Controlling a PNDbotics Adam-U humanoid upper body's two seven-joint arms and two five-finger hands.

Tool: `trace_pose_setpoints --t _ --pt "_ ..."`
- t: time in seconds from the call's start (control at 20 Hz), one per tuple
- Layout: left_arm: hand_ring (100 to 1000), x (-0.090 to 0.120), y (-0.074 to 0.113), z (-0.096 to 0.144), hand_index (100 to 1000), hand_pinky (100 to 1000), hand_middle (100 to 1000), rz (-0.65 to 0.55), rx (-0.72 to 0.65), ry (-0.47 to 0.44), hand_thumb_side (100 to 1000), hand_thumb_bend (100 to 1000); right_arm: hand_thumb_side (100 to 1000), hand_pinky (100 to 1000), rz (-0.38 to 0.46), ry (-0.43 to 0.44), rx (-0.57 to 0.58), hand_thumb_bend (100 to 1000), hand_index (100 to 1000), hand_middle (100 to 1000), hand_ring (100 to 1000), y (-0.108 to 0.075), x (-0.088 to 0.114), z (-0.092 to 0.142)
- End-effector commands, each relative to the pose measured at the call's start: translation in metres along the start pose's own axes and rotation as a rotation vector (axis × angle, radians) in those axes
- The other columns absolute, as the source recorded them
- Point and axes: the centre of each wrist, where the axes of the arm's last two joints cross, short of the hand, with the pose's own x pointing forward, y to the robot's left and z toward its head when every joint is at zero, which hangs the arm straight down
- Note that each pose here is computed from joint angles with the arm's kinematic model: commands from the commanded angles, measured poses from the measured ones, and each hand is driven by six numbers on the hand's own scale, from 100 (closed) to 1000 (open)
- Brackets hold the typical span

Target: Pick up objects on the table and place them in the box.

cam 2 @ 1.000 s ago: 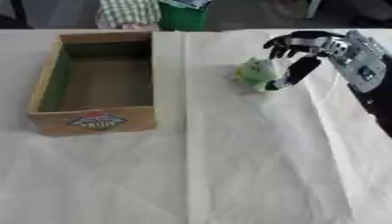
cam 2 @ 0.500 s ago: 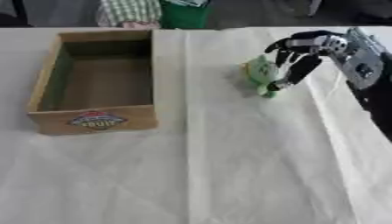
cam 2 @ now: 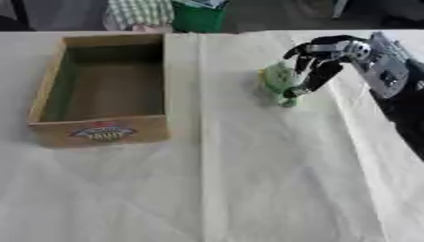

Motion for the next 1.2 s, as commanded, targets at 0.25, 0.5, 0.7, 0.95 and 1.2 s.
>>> trace_pose_setpoints --t 0.25,0.5,0.7,0.95,1.2 --pt "503 0.006 0.000 -0.005 691 788 508 0.001 -0.013 -0.030 627 116 326 873 0.058 0.011 -0.016 557 1000 706 866 -0.014 0.006 0.005" --pt "503 0.006 0.000 -0.004 690 788 508 0.003 -0.011 -0.029 625 115 328 872 0.068 0.020 0.016 558 1000 706 867 -0.011 0.006 0.000" --pt "502 0.006 0.000 -0.005 689 787 508 0.007 -0.013 -0.030 627 115 345 859 0.098 0.029 0.003 498 911 627 838 -0.011 0.011 -0.005" --pt "501 0.006 -0.001 -0.004 688 786 507 0.009 -0.014 -0.031 629 116 356 829 0.141 0.048 -0.038 392 751 482 766 -0.009 0.016 -0.012" --pt "500 0.006 -0.001 -0.005 687 785 506 0.014 -0.013 -0.032 627 114 300 820 0.157 0.049 -0.060 363 715 454 733 -0.005 0.016 -0.015"
